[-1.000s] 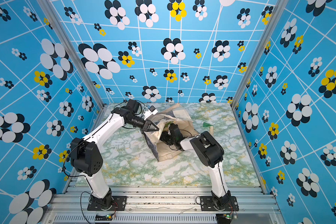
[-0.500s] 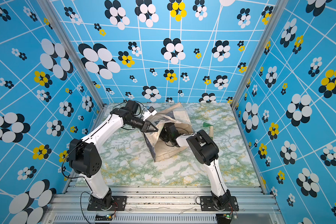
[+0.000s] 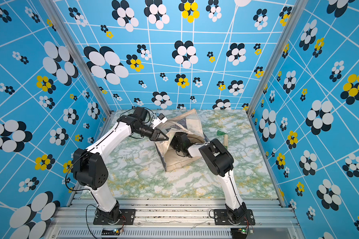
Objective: Take out the folding fans from the tote bags
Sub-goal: Pick up the folding fan from the canvas bag.
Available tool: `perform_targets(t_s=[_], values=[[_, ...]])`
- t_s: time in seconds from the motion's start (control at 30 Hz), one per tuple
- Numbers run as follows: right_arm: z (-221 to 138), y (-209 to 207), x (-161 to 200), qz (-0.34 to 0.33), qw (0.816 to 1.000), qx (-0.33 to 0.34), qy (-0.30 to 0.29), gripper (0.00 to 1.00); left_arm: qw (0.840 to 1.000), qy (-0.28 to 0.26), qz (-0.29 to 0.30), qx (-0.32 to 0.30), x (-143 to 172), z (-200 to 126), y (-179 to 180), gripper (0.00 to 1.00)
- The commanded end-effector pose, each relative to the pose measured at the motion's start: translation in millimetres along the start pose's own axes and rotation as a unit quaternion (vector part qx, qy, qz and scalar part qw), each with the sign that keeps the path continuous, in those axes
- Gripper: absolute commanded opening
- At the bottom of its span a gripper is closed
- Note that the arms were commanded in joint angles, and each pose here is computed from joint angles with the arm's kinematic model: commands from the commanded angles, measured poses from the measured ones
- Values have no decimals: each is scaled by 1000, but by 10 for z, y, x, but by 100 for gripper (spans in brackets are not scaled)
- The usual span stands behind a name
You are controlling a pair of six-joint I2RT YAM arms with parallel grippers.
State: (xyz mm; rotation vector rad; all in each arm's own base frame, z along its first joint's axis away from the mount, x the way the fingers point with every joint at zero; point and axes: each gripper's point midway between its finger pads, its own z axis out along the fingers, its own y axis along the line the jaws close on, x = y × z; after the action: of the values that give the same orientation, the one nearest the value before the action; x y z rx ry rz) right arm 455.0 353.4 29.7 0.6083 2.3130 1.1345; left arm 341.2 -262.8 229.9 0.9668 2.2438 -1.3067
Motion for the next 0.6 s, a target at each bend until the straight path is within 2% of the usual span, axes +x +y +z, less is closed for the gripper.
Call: perform_targets(t_s=[0.0, 0.23, 0.57], values=[[-54, -662, -15, 4, 995, 101, -17, 7, 1000, -9, 1, 10, -2, -82, -83, 0], [-124, -419, 10, -23, 998, 52, -6, 1, 1000, -12, -7, 5, -37, -78, -20, 0], [-565, -57, 196, -72, 996, -5, 46, 0, 1000, -24, -17, 5, -140, -35, 87, 0]])
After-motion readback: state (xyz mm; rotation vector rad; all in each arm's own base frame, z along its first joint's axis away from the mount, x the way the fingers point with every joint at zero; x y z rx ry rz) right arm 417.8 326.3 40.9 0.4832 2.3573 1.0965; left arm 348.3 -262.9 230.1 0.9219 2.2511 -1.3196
